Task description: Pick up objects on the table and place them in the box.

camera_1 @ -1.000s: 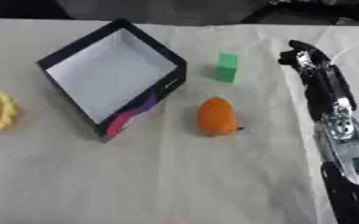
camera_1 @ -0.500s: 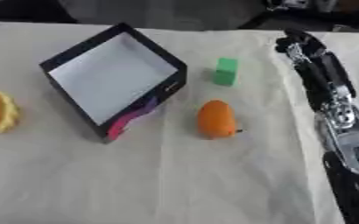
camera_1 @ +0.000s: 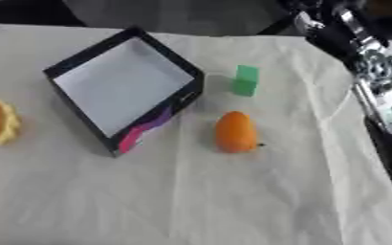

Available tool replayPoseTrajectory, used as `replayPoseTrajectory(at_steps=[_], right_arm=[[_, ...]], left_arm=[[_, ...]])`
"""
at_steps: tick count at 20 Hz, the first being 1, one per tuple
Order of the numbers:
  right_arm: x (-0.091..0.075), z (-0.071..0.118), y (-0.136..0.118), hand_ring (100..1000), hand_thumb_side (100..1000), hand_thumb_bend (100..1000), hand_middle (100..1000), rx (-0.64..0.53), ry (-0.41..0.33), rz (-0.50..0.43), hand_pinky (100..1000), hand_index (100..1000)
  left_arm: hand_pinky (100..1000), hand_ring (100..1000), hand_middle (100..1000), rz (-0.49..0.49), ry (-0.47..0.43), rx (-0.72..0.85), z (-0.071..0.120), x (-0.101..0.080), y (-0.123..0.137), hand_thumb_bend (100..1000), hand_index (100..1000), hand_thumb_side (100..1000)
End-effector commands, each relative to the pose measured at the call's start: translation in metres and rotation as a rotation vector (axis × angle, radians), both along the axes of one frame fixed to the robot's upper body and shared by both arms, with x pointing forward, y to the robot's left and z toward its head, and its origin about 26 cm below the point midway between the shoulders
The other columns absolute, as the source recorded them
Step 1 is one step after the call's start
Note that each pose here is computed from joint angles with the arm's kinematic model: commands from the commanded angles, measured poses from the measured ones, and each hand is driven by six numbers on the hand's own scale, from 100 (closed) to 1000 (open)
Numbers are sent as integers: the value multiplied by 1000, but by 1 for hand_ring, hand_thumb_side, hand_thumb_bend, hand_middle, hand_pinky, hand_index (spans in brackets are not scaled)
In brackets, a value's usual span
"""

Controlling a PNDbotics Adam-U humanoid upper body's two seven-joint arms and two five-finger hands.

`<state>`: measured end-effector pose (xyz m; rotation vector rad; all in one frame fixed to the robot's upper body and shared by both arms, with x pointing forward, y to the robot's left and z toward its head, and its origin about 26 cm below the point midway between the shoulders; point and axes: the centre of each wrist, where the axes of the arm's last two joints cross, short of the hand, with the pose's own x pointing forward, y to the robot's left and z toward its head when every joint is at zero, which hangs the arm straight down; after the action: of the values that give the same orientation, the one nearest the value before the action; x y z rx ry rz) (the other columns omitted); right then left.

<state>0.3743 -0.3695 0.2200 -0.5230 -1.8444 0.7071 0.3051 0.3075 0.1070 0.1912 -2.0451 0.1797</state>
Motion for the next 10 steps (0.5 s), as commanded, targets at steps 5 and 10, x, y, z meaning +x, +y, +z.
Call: replayPoseTrajectory(at_steps=[5,10], right_arm=[[20,35,-30,857,602,100,818,-256,61,-53,953,904],[39,41,-35,866,516,100,834,-386,108,-14,940,920]], left_arm=[[860,764,792,-13,-13,29,7,1,3,100,875,758],[859,765,792,-16,-13,32,7,0,2,100,875,758]])
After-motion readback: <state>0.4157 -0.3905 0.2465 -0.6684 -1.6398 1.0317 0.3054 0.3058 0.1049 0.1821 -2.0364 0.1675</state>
